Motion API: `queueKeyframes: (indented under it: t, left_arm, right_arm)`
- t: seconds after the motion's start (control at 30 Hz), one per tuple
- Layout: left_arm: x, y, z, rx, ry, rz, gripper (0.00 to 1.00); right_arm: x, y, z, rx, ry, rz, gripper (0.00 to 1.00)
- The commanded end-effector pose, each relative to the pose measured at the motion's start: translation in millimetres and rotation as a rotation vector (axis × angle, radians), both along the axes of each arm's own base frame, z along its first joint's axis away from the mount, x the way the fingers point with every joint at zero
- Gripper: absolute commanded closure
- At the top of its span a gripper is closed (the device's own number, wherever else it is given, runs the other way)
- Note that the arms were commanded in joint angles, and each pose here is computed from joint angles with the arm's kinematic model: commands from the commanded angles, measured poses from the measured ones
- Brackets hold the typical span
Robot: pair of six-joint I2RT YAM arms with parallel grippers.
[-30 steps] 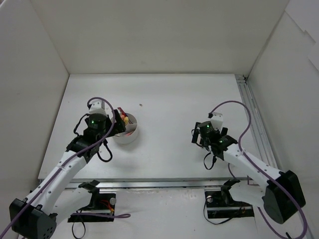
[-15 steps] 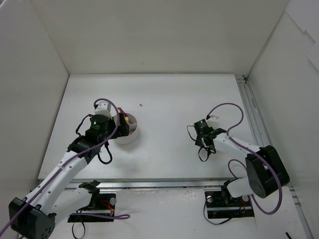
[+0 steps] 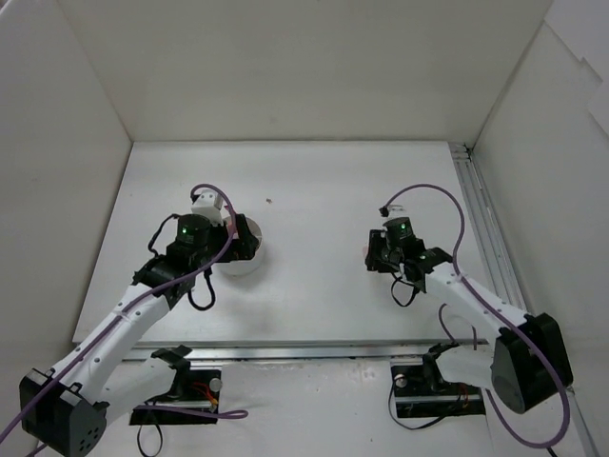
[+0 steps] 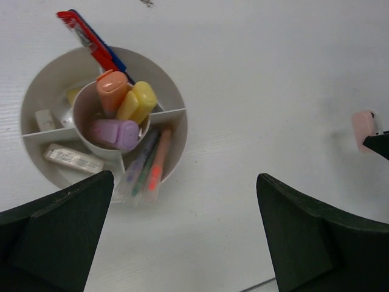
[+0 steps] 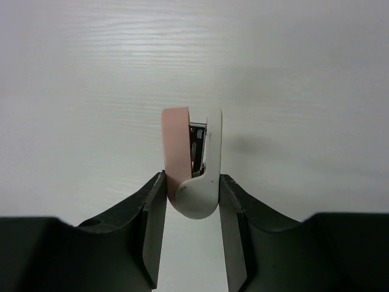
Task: Sort the stationery into containers
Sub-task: Pick up the stapler from the center of the board, then place the stapler in the storage box.
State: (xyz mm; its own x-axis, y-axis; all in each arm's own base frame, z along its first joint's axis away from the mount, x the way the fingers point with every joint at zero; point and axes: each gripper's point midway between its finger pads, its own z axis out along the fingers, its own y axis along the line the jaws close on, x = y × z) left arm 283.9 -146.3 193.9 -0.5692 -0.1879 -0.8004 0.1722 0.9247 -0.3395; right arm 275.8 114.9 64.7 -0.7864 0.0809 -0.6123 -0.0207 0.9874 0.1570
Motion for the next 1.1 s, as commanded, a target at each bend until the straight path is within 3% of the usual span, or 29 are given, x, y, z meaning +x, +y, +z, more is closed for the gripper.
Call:
queueKeyframes:
  t: [0.0, 0.07, 0.17, 0.33, 0.6, 0.77, 0.97, 1.07]
  left_arm:
    - [9.6, -34.3, 50.9, -0.097, -0.137, -0.15, 0.0]
    - [4.6, -54.0, 59.0, -0.147, -0.16, -0.251, 0.0]
    - [-8.8, -86.9, 70.5, -0.225, -0.18, -0.407, 0.0]
    - [-20.2, -129.0, 79.5, -0.301, -0.177, -0.547, 0.0]
    - [-12.3, -133.5, 57.1, -0.305, -0.098, -0.481, 0.0]
    - [-15.9, -142.6, 58.9, -0.362, -0.108, -0.506, 0.02]
    - [-19.9, -161.5, 61.0, -0.364, -0.115, -0.558, 0.23]
    - [-17.3, -164.7, 55.0, -0.362, -0.092, -0.558, 0.41]
  right_arm:
    - [-7.5, 74.6, 59.9, 0.206, -0.228, 0.471, 0.84]
    - [-26.7, 105.9, 78.7, 0.297, -0.303, 0.687, 0.85]
    - [-45.2, 136.4, 98.4, 0.384, -0.397, 0.873, 0.85]
    - [-54.5, 165.1, 115.7, 0.367, -0.503, 1.015, 0.85]
    - [-30.6, 173.1, 149.8, 0.334, -0.689, 0.837, 0.86]
    - [-27.2, 179.8, 161.0, 0.331, -0.729, 0.776, 0.86]
    - [-14.5, 182.2, 162.6, 0.271, -0.748, 0.678, 0.86]
    - [-14.2, 182.2, 181.2, 0.313, -0.822, 0.64, 0.86]
